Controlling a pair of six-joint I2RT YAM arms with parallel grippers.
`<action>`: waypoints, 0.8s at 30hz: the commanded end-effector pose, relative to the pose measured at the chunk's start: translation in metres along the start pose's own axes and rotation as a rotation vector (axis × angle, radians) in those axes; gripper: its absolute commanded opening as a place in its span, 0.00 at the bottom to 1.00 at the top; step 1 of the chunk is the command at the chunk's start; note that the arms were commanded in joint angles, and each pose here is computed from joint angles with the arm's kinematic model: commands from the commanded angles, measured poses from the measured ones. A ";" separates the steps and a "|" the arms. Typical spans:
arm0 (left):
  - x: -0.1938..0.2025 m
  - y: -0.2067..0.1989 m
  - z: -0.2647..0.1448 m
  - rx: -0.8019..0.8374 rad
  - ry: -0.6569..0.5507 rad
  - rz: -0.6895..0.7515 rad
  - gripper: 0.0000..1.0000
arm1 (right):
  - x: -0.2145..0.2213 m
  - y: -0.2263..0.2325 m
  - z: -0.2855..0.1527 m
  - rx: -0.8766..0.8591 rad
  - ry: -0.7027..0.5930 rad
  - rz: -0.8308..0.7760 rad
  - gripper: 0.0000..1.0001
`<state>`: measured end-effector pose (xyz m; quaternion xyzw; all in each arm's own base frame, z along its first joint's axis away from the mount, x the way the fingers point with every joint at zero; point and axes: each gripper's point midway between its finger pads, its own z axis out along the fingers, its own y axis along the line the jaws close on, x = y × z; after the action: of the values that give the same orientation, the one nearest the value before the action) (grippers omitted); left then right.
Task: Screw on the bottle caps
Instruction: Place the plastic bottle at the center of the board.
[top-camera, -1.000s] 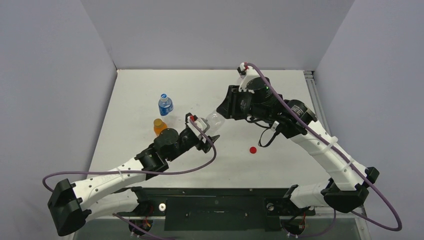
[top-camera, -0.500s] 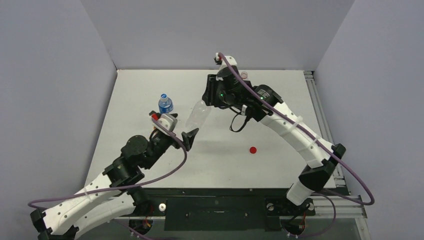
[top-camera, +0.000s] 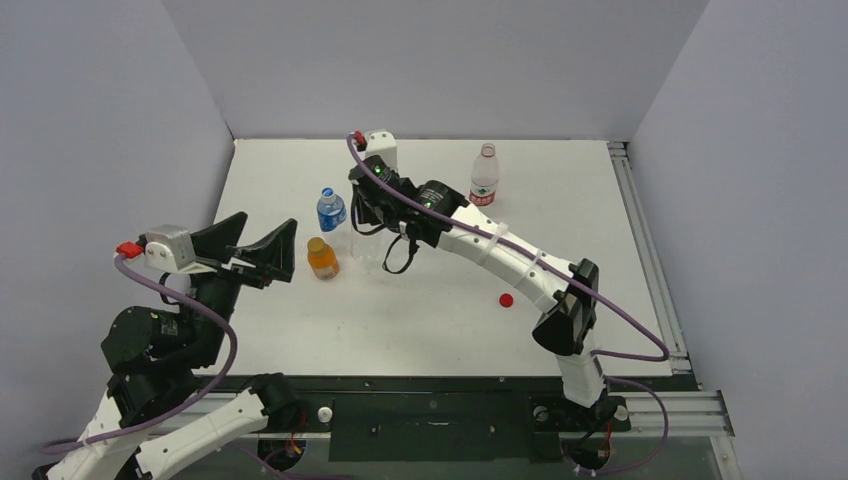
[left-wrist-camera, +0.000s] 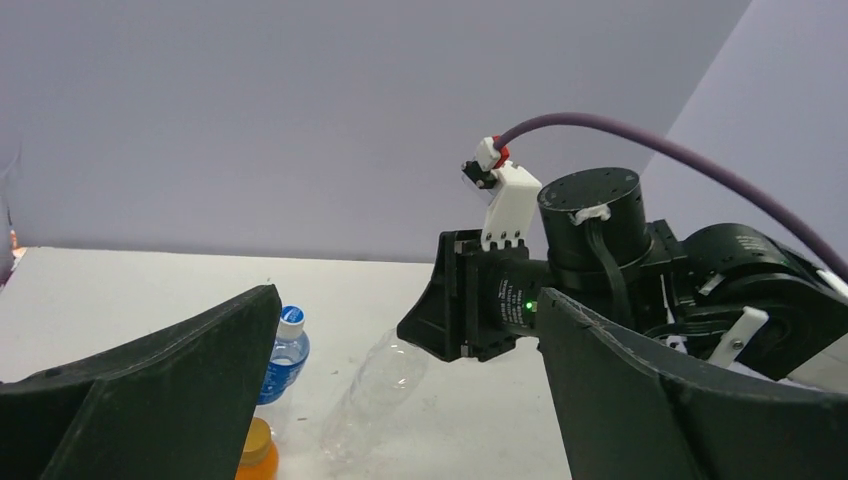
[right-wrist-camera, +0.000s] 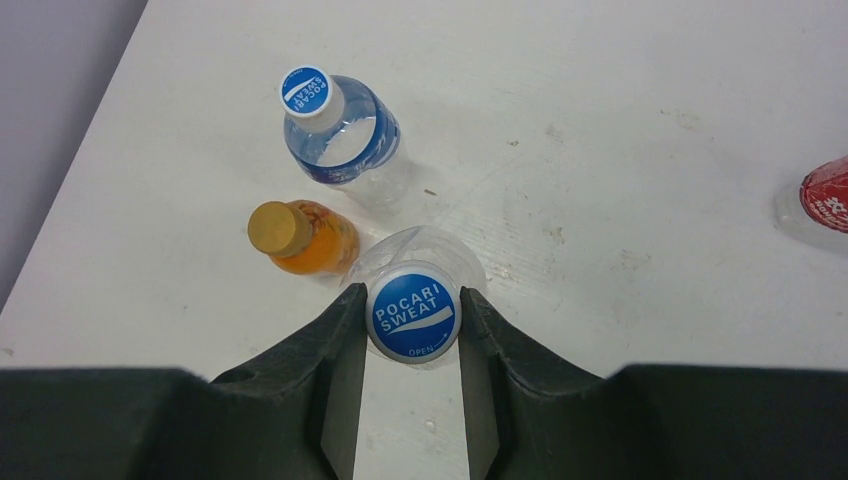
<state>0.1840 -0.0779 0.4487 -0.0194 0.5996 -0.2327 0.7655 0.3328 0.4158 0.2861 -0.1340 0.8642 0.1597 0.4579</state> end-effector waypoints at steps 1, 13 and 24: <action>-0.008 0.015 -0.008 -0.064 0.014 -0.006 0.96 | -0.031 0.010 0.003 0.025 -0.132 0.005 0.00; -0.017 0.015 -0.012 -0.050 0.004 0.001 0.96 | -0.011 0.025 0.035 0.041 -0.116 -0.037 0.00; -0.017 0.018 -0.012 -0.065 0.002 0.021 0.96 | 0.008 0.033 0.052 0.047 -0.089 -0.065 0.00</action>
<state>0.1801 -0.0636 0.4431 -0.0242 0.6187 -0.2093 0.7568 0.3516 0.4581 0.2324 -0.1543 0.8586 0.1170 0.4746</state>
